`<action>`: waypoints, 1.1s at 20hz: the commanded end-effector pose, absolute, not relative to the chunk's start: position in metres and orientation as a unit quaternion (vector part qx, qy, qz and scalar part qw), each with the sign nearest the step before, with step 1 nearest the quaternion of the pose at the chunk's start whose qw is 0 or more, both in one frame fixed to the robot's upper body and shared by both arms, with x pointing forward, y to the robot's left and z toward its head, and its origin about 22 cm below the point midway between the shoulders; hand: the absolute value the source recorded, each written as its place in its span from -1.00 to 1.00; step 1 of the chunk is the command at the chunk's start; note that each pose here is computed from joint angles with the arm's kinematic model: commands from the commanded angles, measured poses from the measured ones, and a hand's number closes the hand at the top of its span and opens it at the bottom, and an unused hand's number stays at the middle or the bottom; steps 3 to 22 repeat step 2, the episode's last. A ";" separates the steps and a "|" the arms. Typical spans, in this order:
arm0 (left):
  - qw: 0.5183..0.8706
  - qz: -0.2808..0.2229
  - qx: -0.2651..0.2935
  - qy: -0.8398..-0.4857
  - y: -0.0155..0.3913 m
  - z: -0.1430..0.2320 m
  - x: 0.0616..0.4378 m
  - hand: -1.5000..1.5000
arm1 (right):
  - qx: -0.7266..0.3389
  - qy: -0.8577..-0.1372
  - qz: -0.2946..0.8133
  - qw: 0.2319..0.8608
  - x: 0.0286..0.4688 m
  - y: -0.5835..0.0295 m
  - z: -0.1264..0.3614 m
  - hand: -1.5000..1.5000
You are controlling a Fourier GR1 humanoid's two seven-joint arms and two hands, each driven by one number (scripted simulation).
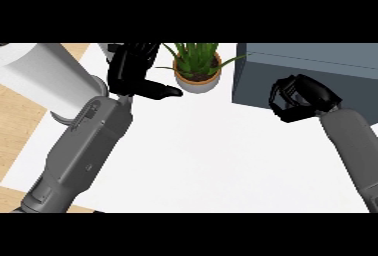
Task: Pick up the cup, place it into the drawer and close the drawer
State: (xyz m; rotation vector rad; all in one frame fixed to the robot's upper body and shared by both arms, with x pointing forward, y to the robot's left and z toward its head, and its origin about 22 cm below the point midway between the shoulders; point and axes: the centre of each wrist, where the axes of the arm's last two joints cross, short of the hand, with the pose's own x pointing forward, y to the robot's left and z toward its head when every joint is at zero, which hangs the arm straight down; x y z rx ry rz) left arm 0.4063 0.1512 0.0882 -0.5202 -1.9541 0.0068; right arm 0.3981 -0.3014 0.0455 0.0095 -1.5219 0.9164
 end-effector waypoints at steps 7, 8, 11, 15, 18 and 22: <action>0.554 0.005 -0.210 -0.806 0.162 0.073 0.402 -1.00 | -0.120 -0.713 0.348 0.597 0.427 -0.328 0.131 1.00; 0.554 0.005 -0.210 -0.806 0.162 0.073 0.402 -1.00 | -0.120 -0.713 0.348 0.597 0.427 -0.328 0.131 1.00; 0.554 0.005 -0.210 -0.806 0.162 0.073 0.402 -1.00 | -0.120 -0.713 0.348 0.597 0.427 -0.328 0.131 1.00; 0.554 0.005 -0.210 -0.806 0.162 0.073 0.402 -1.00 | -0.120 -0.713 0.348 0.597 0.427 -0.328 0.131 1.00; 0.554 0.005 -0.210 -0.806 0.162 0.073 0.402 -1.00 | -0.120 -0.713 0.348 0.597 0.427 -0.328 0.131 1.00; 0.554 0.005 -0.210 -0.806 0.162 0.073 0.402 -1.00 | -0.120 -0.713 0.348 0.597 0.427 -0.328 0.131 1.00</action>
